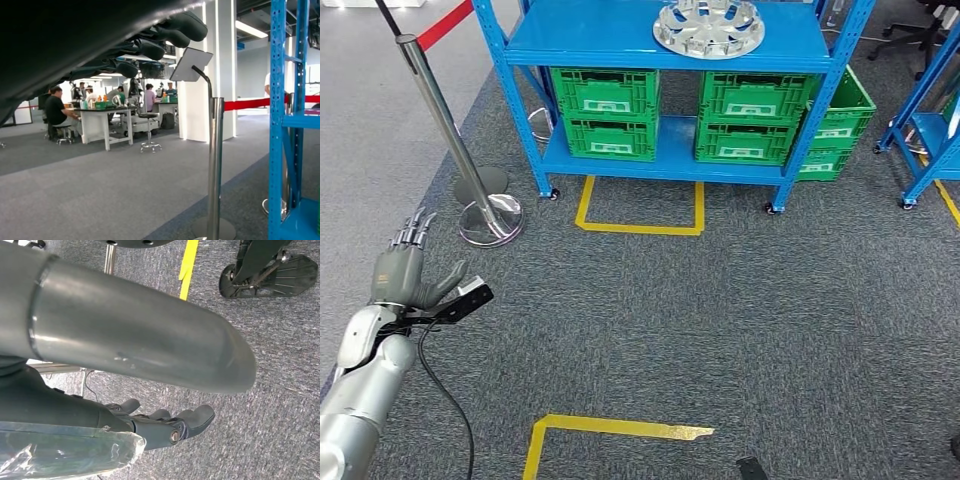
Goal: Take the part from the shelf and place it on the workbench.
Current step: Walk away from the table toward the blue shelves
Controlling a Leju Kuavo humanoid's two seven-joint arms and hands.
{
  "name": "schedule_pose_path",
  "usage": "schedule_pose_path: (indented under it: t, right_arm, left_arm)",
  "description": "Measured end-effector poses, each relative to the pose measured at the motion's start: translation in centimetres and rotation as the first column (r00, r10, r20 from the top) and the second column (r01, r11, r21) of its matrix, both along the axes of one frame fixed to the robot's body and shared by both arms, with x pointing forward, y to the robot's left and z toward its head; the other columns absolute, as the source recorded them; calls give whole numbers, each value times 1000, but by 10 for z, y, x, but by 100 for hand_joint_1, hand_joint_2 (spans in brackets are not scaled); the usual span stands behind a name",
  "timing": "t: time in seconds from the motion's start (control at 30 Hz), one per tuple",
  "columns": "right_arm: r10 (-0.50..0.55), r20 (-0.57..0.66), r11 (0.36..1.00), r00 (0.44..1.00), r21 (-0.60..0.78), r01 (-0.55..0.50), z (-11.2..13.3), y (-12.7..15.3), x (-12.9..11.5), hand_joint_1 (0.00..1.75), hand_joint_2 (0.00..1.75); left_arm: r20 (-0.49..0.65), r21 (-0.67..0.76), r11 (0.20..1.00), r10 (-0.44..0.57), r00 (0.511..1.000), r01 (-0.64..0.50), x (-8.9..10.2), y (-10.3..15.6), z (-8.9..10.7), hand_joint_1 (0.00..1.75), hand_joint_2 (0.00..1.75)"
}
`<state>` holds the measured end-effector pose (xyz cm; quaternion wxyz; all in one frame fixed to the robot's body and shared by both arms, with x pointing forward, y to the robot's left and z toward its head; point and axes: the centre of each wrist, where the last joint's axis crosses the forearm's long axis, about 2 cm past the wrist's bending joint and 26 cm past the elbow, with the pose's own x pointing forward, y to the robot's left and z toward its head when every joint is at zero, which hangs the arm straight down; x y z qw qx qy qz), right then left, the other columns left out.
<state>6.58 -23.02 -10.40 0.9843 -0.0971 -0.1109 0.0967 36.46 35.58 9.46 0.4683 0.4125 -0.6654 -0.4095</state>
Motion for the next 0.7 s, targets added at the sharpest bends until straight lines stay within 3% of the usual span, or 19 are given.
schedule_pose_path:
  t: [0.43,0.57,0.7]
  right_arm:
    - [-4,-7,1000,1000,-3,4,0,0,0,0,0]
    - [-2,-9,1000,1000,-4,2,0,0,1,0,0]
    - [5,-13,1000,1000,-8,-5,0,0,1,0,0]
  left_arm:
    - [-22,20,1000,18,1000,-18,1,-5,-1,0,0]
    - [-51,136,986,104,993,-96,2,-14,-9,0,0]
    - [-138,160,968,213,967,-191,-6,-18,-31,0,0]
